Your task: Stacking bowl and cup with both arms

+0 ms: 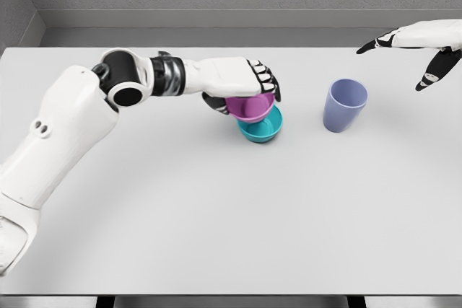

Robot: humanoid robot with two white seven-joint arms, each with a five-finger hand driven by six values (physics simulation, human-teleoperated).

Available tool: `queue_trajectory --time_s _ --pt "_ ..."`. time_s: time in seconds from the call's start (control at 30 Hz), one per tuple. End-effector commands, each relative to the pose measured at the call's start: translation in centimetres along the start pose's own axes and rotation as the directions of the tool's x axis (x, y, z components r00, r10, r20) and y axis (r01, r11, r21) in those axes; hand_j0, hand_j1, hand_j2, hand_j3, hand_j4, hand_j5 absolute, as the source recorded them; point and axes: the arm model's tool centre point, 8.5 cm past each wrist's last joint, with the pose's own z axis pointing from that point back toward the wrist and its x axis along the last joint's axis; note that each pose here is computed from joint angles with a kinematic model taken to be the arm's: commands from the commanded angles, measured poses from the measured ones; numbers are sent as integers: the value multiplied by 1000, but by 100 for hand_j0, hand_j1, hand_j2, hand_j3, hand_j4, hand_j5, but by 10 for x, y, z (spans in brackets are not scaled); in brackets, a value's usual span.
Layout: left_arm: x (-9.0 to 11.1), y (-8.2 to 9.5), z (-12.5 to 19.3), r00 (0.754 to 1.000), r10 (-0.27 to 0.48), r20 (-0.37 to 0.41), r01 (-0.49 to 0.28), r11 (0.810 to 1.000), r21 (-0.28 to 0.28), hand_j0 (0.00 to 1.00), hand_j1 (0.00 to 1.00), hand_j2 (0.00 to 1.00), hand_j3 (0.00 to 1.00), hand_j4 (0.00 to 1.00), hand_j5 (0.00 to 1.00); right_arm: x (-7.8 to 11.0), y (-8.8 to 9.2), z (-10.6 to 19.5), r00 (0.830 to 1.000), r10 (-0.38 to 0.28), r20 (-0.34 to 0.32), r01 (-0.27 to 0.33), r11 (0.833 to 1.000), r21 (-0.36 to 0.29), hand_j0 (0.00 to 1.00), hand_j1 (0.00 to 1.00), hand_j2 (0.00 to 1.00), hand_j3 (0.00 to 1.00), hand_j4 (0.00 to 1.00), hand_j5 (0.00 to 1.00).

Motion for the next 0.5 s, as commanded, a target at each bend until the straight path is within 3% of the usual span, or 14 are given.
queue_trajectory --time_s 0.0,0.47 --pt "1 0 -3 1000 8 2 -8 1000 4 55 55 55 55 55 55 0 -1 0 1000 -4 0 4 1000 -4 100 100 100 100 100 100" --pt "-2 -5 -17 1000 27 -5 -27 999 -18 55 55 55 55 55 55 0 -1 0 1000 -5 0 5 1000 -5 100 100 100 100 100 100"
